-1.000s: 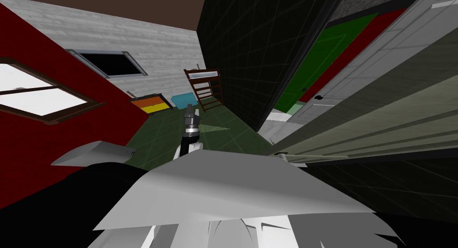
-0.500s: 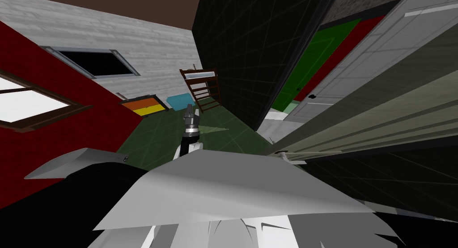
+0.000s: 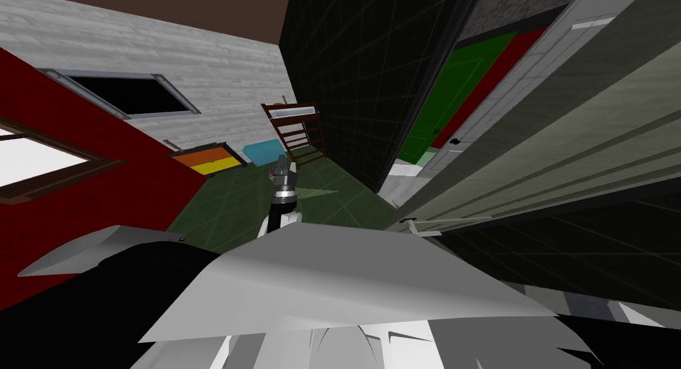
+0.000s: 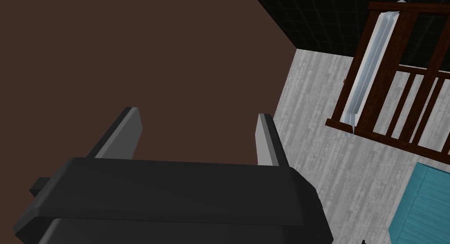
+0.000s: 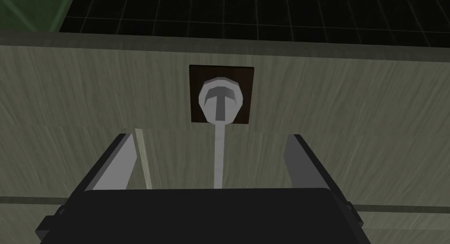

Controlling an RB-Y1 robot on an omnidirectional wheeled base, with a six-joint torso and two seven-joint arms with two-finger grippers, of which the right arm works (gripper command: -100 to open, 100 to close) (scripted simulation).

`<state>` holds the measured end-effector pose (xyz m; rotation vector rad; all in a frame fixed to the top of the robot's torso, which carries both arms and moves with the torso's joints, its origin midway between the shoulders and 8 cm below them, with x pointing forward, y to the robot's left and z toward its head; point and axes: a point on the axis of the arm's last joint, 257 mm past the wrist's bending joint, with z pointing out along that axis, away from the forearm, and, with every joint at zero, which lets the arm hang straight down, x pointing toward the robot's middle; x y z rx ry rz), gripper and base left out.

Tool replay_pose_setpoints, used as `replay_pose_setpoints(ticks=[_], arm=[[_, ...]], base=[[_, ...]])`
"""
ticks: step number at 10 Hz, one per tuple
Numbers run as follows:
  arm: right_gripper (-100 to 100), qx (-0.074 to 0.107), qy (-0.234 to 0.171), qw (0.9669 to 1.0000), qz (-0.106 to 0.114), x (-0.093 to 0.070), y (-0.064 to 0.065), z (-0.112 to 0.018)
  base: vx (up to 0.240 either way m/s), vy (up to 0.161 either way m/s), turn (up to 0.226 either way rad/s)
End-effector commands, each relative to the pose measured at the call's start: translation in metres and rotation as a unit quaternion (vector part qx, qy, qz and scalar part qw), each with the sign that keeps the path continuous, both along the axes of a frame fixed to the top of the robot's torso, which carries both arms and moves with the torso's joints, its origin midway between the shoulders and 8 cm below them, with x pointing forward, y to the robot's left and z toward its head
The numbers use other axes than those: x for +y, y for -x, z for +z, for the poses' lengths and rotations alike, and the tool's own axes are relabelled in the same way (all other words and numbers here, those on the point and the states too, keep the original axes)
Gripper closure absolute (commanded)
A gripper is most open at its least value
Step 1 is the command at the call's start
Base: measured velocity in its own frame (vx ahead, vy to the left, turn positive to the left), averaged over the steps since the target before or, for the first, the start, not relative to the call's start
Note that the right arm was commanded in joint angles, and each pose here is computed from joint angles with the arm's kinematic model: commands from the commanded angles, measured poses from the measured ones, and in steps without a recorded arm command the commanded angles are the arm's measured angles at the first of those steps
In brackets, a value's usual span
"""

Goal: Pull the door open

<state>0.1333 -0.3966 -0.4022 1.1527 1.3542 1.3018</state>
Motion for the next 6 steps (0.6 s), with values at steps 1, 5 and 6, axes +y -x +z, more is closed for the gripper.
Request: replay_pose_setpoints(ticks=[1, 5, 6], arm=[[-100, -0.008, -0.002, 1.0, 0.002, 0.0033, 0.0033, 0.0045], [-100, -0.017, -0.005, 0.9998, 0.005, 0.0063, 0.0072, 0.0095], [-100, -0.017, -0.004, 0.9998, 0.005, 0.0061, 0.0068, 0.0092]], base=[[-0.102, -0.164, -0.09], [-0.137, -0.063, 0.037], [-0.042, -0.004, -0.01]])
